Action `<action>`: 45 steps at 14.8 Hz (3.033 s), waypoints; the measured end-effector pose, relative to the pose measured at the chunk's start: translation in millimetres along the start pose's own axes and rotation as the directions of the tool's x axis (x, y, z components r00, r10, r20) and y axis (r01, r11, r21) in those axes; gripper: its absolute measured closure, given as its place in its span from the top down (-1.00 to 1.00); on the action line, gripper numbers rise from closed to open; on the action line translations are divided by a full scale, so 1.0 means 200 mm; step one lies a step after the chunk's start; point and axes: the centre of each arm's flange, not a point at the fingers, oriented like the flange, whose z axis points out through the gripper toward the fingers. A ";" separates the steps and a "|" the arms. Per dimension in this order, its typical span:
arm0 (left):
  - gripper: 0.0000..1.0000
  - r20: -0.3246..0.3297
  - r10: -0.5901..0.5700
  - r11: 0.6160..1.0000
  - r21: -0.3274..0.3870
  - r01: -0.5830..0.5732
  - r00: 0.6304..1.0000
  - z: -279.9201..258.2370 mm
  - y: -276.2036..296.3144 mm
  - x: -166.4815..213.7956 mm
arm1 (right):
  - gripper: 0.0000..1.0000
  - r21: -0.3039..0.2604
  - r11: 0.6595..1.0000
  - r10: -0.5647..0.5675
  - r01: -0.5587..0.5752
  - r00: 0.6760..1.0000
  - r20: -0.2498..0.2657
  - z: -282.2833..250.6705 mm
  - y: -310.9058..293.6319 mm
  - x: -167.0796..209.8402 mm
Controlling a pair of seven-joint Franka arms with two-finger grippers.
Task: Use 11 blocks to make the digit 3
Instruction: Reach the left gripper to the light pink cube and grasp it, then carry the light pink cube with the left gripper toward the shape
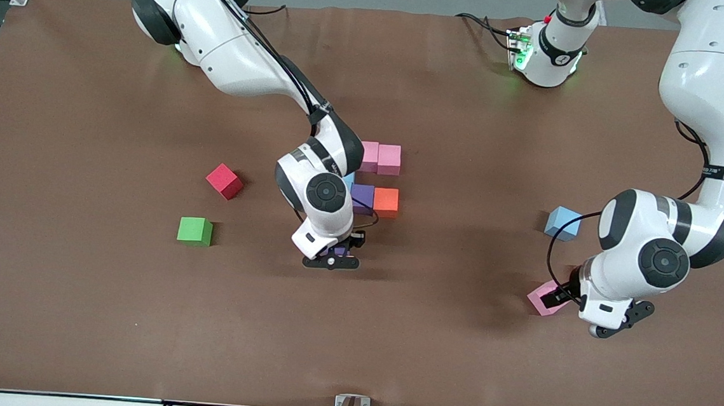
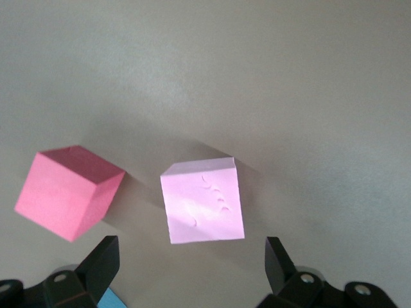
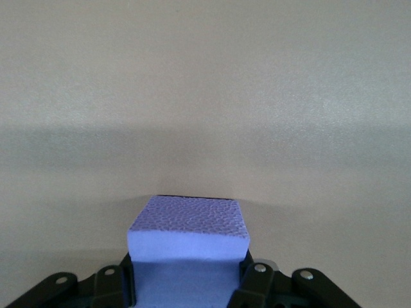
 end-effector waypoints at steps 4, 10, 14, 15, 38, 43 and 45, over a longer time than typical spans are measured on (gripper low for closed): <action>0.97 -0.020 0.150 0.989 0.002 -0.150 0.989 0.05 -0.07 0.08 | 0.12 -0.010 1.000 0.000 0.000 1.000 0.012 0.01 0.01 -0.01; 0.97 -0.055 0.195 0.980 -0.037 -0.197 0.979 0.24 -0.10 0.18 | 0.12 -0.020 1.000 -0.005 0.006 1.000 0.025 0.01 0.01 -0.01; 0.97 -0.024 0.126 0.987 -0.097 -0.127 0.992 0.26 -0.09 0.18 | 0.12 -0.020 1.000 -0.011 0.011 1.000 0.026 0.01 0.01 -0.01; 0.97 -0.009 0.081 0.990 -0.114 -0.082 0.997 0.26 -0.09 0.18 | 0.12 -0.019 1.000 -0.017 0.018 1.000 0.025 0.01 0.01 -0.01; 0.15 0.105 -0.151 0.983 -0.093 0.161 0.983 0.43 -0.03 0.10 | 0.12 -0.032 0.998 -0.047 0.049 0.998 0.041 0.01 0.02 -0.01; 0.15 0.148 -0.179 0.981 -0.052 0.188 0.973 0.28 0.01 0.05 | 0.12 -0.032 0.998 -0.047 0.049 0.998 0.041 0.01 0.02 -0.01; 0.15 0.165 -0.205 0.976 -0.042 0.215 0.965 0.18 0.07 0.00 | 0.12 -0.032 0.998 -0.047 0.049 0.998 0.041 0.01 0.02 -0.01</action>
